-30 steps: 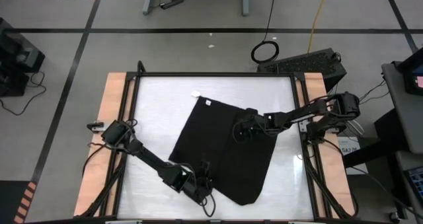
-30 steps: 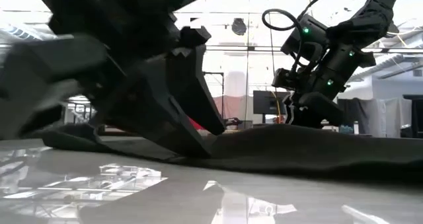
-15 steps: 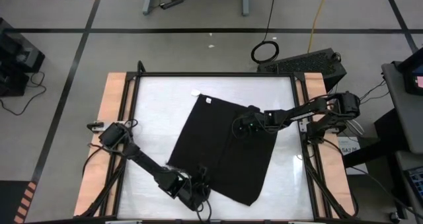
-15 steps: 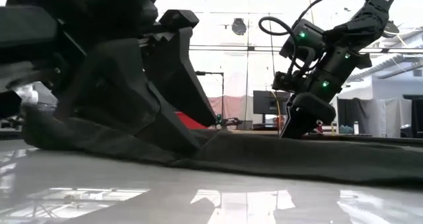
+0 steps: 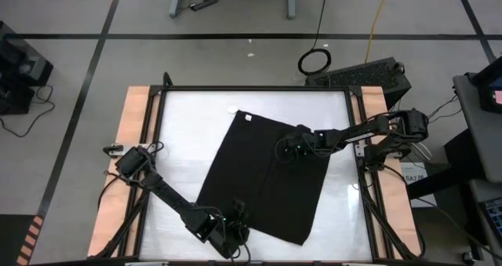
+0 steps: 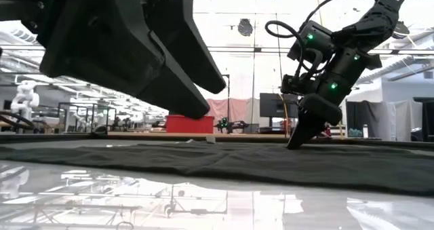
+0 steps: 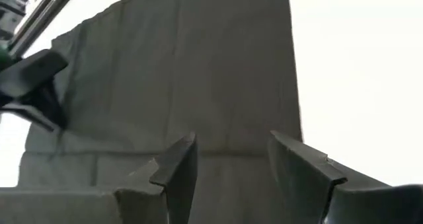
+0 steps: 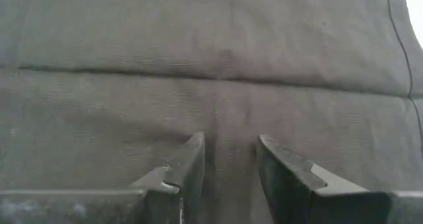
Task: Roll towel
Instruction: Roll the towel
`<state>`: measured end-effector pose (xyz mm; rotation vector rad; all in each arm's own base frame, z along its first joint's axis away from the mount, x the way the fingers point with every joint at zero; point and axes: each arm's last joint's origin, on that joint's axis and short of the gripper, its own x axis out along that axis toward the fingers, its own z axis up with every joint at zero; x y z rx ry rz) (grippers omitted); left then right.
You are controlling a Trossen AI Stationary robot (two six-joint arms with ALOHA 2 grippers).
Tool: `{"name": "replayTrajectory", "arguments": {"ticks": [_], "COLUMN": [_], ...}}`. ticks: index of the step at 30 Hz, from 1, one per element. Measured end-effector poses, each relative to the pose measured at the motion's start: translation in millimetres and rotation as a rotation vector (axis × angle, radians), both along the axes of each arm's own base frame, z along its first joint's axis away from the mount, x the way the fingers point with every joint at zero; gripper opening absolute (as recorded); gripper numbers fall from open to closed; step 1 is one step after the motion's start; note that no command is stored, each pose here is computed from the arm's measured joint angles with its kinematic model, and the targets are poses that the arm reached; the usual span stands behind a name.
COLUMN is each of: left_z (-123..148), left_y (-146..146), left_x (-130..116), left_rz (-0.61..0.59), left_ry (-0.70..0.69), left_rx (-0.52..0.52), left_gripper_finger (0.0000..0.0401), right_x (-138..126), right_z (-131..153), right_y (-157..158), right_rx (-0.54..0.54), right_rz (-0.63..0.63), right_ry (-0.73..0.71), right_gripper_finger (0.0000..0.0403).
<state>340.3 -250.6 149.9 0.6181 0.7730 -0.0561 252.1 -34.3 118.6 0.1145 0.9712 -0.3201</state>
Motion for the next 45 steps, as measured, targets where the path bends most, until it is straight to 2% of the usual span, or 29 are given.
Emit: {"name": "replayTrajectory", "arguments": {"ticks": [9,17,24,30,38,45], "left_z": [2,-2,-4,-16,-22,-22], "left_y": [15,43,68,93,120,142], "left_x": [-4,2,15,19,30,39], "left_rz": [0.116,0.271,0.318,0.357,0.338,0.331], "left_ry": [0.079,0.132,0.146,0.214,0.264,0.281], "left_rx": [0.121,0.120,0.134,0.106,0.030,0.044], "left_gripper_finger": [0.0189,0.0189,0.0189,0.0189,0.0189,0.0189], "right_x": [-7,-16,-21,-29,-37,-44], "right_z": [22,46,61,59,55,53], "right_y": [1,6,27,47,75,95], "right_rx": [-0.025,-0.032,0.058,0.111,0.217,0.245], "right_rz": [0.025,0.043,0.185,0.256,0.359,0.404], "right_ry": [-0.058,-0.122,-0.182,-0.123,-0.050,-0.007], "right_gripper_finger": [0.0132,0.0132,0.0132,0.0132,0.0132,0.0132]}}
